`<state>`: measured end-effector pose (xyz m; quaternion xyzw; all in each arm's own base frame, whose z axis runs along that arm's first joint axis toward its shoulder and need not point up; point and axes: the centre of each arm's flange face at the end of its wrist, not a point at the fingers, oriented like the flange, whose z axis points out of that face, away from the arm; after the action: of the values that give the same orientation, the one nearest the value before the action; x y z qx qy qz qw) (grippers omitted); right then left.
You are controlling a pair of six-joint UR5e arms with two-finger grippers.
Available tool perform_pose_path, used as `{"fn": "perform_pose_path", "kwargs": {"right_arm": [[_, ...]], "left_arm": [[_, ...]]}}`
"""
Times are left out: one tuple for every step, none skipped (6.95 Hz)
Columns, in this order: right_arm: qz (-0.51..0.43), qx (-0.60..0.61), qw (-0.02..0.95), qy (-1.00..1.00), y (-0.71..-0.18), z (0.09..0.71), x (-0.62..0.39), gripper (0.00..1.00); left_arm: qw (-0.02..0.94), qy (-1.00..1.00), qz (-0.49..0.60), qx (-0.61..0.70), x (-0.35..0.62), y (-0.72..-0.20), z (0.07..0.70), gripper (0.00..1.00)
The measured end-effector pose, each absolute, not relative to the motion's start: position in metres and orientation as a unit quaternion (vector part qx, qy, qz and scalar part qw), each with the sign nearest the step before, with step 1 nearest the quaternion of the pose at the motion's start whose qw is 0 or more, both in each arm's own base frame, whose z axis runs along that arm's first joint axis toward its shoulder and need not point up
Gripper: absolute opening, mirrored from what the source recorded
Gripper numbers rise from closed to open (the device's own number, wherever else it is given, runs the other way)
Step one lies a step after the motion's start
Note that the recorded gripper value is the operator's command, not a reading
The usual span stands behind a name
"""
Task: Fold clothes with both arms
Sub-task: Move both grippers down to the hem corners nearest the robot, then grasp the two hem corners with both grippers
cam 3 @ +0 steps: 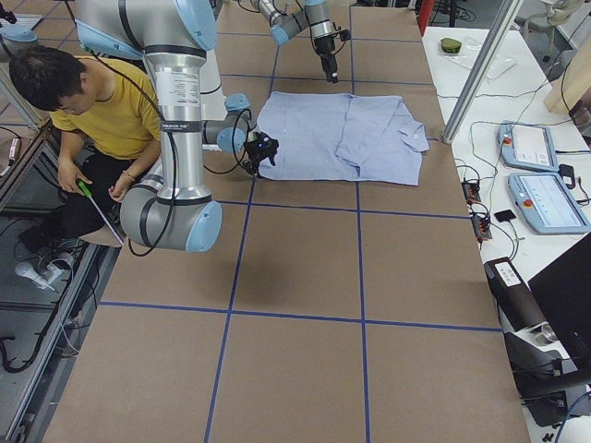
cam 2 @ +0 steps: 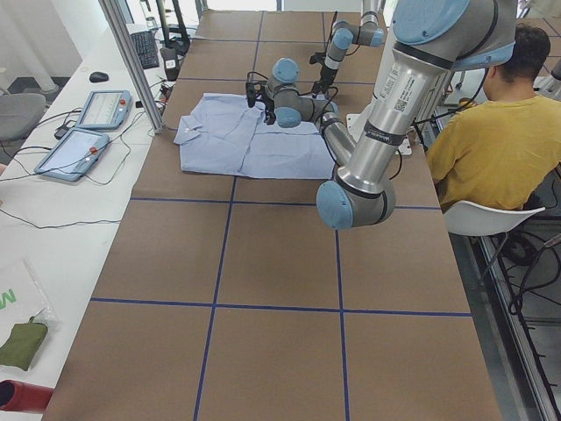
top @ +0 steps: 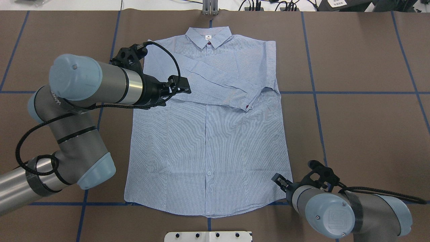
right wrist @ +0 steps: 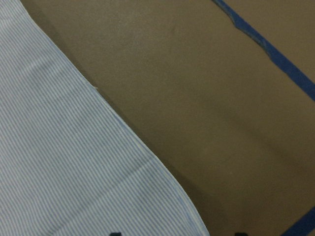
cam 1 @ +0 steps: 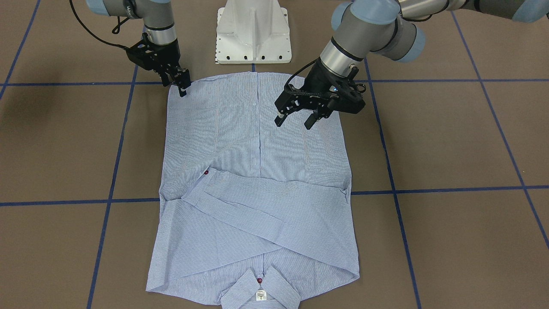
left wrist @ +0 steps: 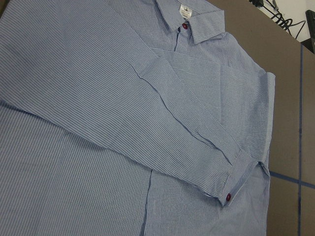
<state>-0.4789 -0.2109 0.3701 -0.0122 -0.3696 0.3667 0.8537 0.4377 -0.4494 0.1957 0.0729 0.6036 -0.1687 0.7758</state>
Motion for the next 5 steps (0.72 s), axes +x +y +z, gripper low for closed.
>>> {"fn": "perform_pose_path", "kwargs": {"right_arm": [[0.365,-0.017,0.854,-0.369,-0.2099,0.3696,-0.4789,0.56],[0.364,-0.019,0.855,-0.369,-0.2094,0.3695,-0.4786,0.40],[0.365,-0.019,0.855,-0.369,-0.2095,0.3695,-0.4783,0.22],[0.365,-0.020,0.855,-0.369,-0.2097,0.3697,-0.4782,0.00],[0.365,-0.020,0.855,-0.368,-0.2096,0.3704,-0.4779,0.00]], "left_arm": [[0.776,0.604,-0.169,0.073,0.4378,-0.4496,0.1954,0.99],[0.776,0.604,-0.169,0.073,0.4378,-0.4497,0.1953,0.99],[0.775,0.604,-0.169,0.073,0.4378,-0.4497,0.1949,0.99],[0.775,0.604,-0.169,0.073,0.4378,-0.4498,0.1945,0.99],[0.775,0.604,-0.171,0.072,0.4380,-0.4499,0.1946,0.99]]}}
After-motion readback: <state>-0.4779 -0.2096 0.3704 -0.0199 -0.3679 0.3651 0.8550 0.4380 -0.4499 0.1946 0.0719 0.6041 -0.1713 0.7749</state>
